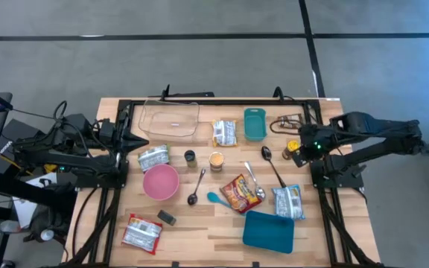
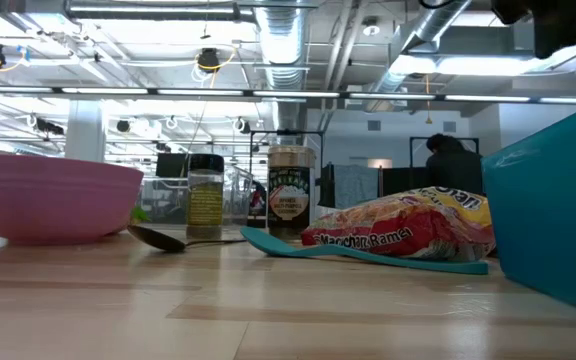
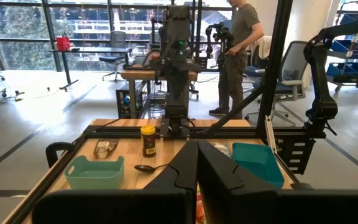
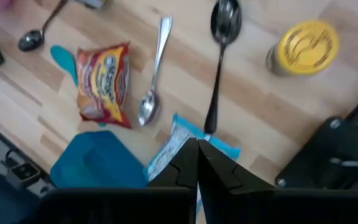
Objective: Pick & Place Food Item
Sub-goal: Put the blue noodle pack into the transparent bin
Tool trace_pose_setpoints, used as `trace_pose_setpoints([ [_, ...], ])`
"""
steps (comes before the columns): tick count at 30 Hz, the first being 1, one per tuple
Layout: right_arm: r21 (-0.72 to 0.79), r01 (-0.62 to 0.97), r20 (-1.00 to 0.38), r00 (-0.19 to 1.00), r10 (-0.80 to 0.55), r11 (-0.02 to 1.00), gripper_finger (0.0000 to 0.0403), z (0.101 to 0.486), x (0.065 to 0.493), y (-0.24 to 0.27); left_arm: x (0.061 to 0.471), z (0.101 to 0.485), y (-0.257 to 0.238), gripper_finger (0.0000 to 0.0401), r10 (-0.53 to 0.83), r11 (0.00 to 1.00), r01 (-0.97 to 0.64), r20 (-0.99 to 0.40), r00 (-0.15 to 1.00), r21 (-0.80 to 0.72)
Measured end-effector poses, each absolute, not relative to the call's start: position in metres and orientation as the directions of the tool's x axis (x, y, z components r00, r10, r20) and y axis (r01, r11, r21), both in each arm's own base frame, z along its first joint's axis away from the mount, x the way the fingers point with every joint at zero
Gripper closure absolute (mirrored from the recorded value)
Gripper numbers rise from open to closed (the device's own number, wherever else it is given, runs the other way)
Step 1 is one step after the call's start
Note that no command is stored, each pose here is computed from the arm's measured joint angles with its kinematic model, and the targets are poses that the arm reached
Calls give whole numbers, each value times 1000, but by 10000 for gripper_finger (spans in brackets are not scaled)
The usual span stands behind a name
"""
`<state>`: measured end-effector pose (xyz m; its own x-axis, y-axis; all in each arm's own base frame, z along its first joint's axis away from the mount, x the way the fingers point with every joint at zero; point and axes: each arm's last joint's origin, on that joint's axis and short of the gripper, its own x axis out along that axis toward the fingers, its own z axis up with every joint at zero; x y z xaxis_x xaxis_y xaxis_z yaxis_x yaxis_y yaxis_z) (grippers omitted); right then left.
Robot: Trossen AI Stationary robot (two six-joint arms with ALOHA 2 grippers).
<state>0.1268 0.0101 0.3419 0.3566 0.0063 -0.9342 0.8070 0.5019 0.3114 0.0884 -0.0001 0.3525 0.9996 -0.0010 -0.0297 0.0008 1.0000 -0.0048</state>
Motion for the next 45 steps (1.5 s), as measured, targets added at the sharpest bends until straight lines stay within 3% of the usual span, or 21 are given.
trace_pose_setpoints([
  [21,121,907,-990,83,112,404,396,269,119,44,88,352,0,401,-1,1000,1,-30,1000,-5],
  [28,117,917,-988,67,143,382,342,251,116,50,88,352,0,401,-1,1000,1,-30,1000,-5],
  [35,233,915,-959,161,234,328,288,222,118,55,88,352,0,401,-1,1000,1,-30,1000,-5],
  [45,261,935,-954,213,210,241,226,210,111,52,88,352,0,401,-1,1000,1,-30,1000,-5],
])
